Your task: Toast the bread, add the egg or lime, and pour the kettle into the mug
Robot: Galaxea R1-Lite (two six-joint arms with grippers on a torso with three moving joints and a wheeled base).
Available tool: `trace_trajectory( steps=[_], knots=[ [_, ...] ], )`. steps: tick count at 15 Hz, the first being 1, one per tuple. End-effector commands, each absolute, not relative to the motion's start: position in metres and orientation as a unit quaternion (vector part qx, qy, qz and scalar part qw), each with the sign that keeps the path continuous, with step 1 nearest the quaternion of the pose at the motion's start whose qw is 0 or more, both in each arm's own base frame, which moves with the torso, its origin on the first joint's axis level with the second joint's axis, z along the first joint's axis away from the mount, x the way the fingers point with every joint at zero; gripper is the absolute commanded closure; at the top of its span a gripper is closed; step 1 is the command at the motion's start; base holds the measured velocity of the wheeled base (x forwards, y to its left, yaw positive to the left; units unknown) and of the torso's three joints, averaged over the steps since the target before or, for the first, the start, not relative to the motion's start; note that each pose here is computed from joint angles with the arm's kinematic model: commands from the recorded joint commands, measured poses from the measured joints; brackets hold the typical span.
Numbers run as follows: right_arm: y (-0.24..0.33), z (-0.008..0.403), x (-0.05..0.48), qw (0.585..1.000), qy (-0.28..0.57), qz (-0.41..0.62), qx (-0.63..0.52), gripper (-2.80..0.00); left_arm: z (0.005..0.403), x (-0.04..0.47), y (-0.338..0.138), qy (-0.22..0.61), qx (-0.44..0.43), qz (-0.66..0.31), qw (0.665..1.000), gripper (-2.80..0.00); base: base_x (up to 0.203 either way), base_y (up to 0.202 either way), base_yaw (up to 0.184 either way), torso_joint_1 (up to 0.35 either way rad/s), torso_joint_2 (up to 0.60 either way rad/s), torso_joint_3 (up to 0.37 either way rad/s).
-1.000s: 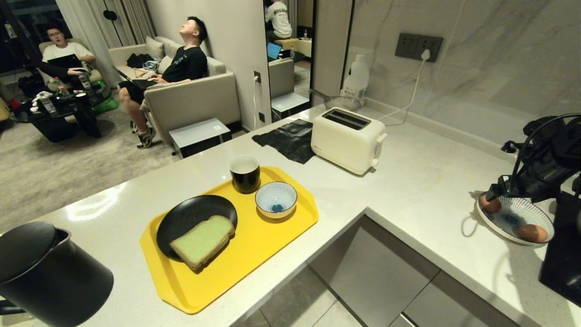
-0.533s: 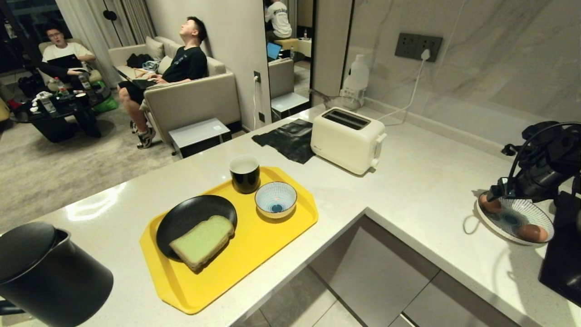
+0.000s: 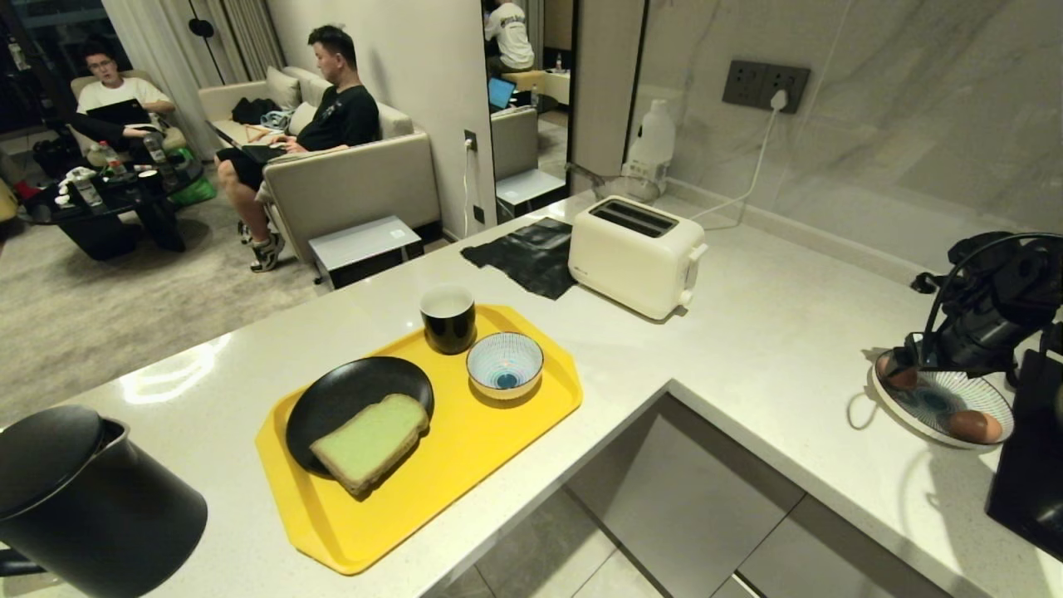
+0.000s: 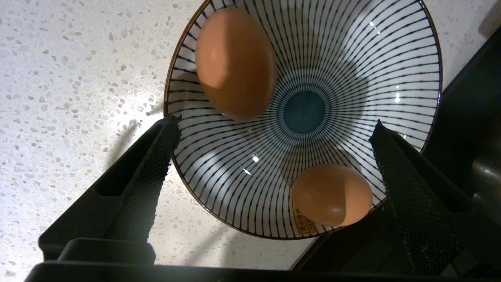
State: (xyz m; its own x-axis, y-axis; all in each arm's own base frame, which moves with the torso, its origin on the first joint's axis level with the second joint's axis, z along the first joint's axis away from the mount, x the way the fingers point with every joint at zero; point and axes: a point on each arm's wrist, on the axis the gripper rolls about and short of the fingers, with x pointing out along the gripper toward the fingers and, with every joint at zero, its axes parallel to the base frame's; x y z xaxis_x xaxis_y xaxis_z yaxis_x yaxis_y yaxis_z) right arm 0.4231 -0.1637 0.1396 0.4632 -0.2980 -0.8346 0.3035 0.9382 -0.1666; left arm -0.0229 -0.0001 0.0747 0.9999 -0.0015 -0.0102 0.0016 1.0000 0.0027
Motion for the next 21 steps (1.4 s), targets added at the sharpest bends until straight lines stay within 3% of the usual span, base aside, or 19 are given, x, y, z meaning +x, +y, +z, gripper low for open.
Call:
trace_trajectory(
  steps=[1, 21],
  knots=[
    [-0.163, 0.139, 0.424, 0.856, 0.487, -0.173, 0.000, -2.80, 0.075, -0.023, 0.000, 0.004, 0.002, -0.001, 1.000, 0.00, 0.000, 0.000, 0.000, 0.000, 0.00, 0.000],
    [-0.170, 0.119, 0.439, 0.870, 0.468, -0.154, -0.015, -2.80, 0.075, -0.023, 0.000, 0.004, 0.002, -0.001, 1.000, 0.00, 0.000, 0.000, 0.000, 0.000, 0.00, 0.000]
  ],
)
